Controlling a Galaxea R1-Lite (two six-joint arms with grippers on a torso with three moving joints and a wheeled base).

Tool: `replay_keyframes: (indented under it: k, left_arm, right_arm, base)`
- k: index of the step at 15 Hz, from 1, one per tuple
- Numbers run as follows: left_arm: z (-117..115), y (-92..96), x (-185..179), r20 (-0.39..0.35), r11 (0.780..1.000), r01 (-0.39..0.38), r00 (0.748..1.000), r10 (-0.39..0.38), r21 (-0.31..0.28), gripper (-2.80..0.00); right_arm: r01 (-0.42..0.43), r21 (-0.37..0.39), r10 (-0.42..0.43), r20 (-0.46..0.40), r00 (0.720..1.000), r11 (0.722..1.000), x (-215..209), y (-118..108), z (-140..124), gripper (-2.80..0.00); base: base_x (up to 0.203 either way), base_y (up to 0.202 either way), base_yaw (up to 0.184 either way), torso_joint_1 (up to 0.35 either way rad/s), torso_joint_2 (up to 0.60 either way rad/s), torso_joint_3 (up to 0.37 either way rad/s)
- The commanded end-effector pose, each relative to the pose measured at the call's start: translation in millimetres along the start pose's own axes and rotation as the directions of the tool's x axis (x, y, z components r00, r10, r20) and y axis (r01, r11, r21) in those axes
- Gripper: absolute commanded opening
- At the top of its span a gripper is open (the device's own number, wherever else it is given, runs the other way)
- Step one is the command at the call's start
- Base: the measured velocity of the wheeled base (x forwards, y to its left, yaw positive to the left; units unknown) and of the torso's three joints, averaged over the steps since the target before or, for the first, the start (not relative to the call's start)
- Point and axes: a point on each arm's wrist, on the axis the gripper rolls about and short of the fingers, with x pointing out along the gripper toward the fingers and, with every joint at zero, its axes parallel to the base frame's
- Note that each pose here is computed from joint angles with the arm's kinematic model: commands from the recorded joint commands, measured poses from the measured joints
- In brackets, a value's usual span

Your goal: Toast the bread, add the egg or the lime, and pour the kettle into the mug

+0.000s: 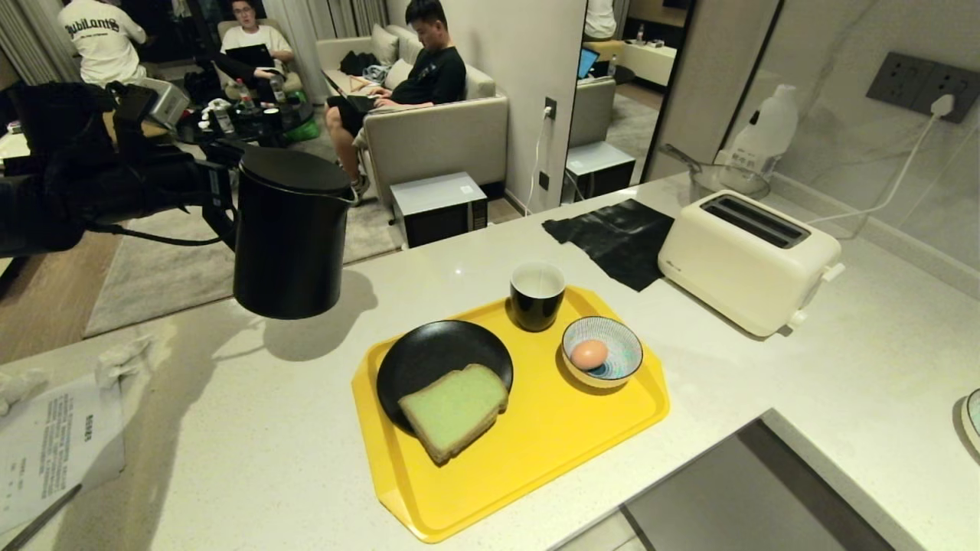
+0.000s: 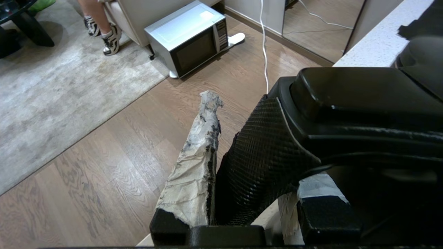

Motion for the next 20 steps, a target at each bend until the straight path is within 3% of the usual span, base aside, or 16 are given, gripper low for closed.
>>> replay_keyframes:
  k: [1, 16, 20]
  left_arm:
    - [0.1, -0.7, 0.5, 0.002, 1.0, 0.004, 1.0, -0.004, 0.002, -2.8]
    - [0.4, -0.9, 3.0, 0.008, 1.0, 0.007, 1.0, -0.007, 0.004, -2.8]
    - [7.5, 7.1, 17.7, 0.063, 0.999, 0.014, 0.998, -0.017, 0.039, -2.8]
  right_arm:
    - [-0.001, -0.001, 0.001, -0.001, 1.0, 1.0, 0.0, 0.0, 0.0, -2.8]
    - [-0.001, -0.001, 0.001, -0.001, 1.0, 1.0, 0.0, 0.0, 0.0, -2.8]
    - [-0.001, -0.001, 0.001, -0.001, 1.0, 1.0, 0.0, 0.0, 0.0, -2.8]
  base:
    - [0.0, 0.0, 0.0, 0.0, 0.0, 0.0]
    - [-0.022, 0.0, 0.0, 0.004, 0.0, 0.0]
    - [0.0, 0.0, 0.0, 0.0, 0.0, 0.0]
